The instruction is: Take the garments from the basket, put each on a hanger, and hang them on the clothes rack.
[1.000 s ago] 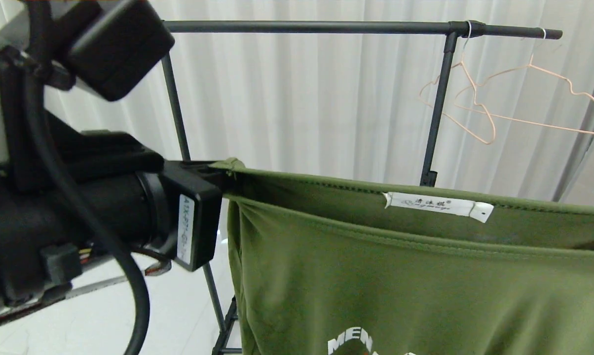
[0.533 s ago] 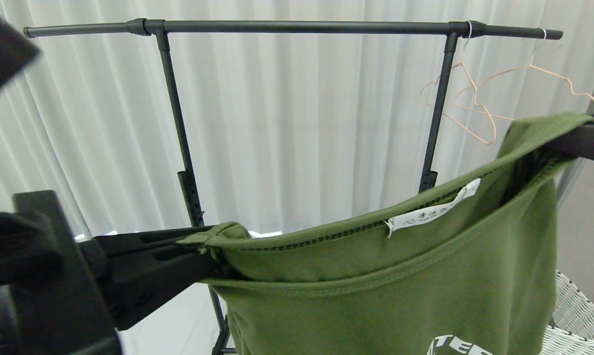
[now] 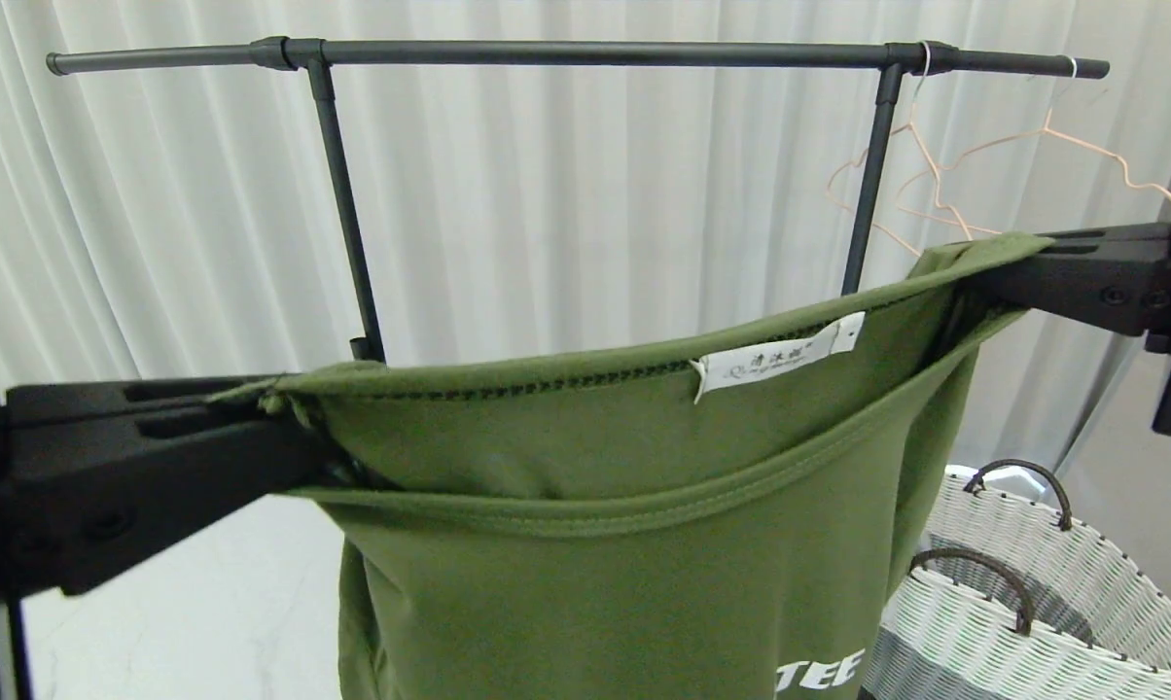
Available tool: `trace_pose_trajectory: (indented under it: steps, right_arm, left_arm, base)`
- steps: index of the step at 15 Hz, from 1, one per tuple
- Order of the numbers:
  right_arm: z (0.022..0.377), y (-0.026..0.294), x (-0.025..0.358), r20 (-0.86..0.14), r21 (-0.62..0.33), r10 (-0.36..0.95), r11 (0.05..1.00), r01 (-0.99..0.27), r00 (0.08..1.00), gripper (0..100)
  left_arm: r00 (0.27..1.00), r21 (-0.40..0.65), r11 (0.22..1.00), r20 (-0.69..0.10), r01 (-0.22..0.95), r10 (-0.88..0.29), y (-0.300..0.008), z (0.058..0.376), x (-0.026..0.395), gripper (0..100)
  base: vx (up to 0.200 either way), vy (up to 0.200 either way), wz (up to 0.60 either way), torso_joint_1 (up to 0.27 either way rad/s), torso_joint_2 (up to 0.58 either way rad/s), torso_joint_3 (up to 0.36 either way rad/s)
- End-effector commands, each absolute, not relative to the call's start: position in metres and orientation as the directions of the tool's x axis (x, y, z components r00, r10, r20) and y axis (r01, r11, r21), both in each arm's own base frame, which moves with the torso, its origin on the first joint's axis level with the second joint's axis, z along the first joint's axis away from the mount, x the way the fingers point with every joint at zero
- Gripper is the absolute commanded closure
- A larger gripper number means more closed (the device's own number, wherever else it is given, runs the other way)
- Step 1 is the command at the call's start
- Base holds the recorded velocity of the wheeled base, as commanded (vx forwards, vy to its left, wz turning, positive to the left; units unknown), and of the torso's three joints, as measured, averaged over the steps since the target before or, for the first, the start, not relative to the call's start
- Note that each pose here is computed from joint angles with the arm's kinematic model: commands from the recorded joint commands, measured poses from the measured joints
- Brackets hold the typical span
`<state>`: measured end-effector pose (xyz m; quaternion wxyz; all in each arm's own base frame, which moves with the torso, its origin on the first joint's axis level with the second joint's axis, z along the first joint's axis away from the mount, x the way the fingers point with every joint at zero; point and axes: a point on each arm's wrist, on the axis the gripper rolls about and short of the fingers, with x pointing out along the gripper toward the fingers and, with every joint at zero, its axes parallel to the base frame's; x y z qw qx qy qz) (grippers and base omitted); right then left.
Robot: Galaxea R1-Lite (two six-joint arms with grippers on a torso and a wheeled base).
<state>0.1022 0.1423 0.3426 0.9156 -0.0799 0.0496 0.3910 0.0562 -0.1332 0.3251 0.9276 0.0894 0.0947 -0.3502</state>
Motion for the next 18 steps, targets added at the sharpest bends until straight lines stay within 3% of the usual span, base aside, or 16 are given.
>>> trace_pose_trajectory:
  steps: [1, 15, 16, 18]
  right_arm:
    - [0.348, 0.130, 0.097, -0.128, -0.104, 0.696, 0.699, -0.707, 0.707, 100]
    - [0.339, 0.110, 0.083, -0.124, -0.144, 0.699, 0.690, -0.709, 0.705, 100]
    - [0.337, 0.109, 0.082, -0.137, -0.141, 0.698, 0.688, -0.712, 0.703, 0]
    - [0.330, 0.106, 0.080, -0.160, -0.146, 0.697, 0.684, -0.715, 0.700, 0]
  left_arm:
    - [0.788, 0.134, 0.783, -0.221, 0.608, -0.574, -0.130, 0.331, 0.068, 100]
    - [0.801, 0.132, 0.794, -0.201, 0.593, -0.564, -0.147, 0.335, 0.079, 100]
    - [0.801, 0.131, 0.795, -0.202, 0.592, -0.563, -0.147, 0.334, 0.080, 100]
    - [0.801, 0.132, 0.795, -0.206, 0.592, -0.562, -0.147, 0.333, 0.079, 100]
  base:
    - [0.000, 0.000, 0.00, 0.000, 0.00, 0.000]
    - [0.000, 0.000, 0.00, 0.000, 0.00, 0.000]
    - [0.000, 0.000, 0.00, 0.000, 0.00, 0.000]
    - [0.000, 0.000, 0.00, 0.000, 0.00, 0.000]
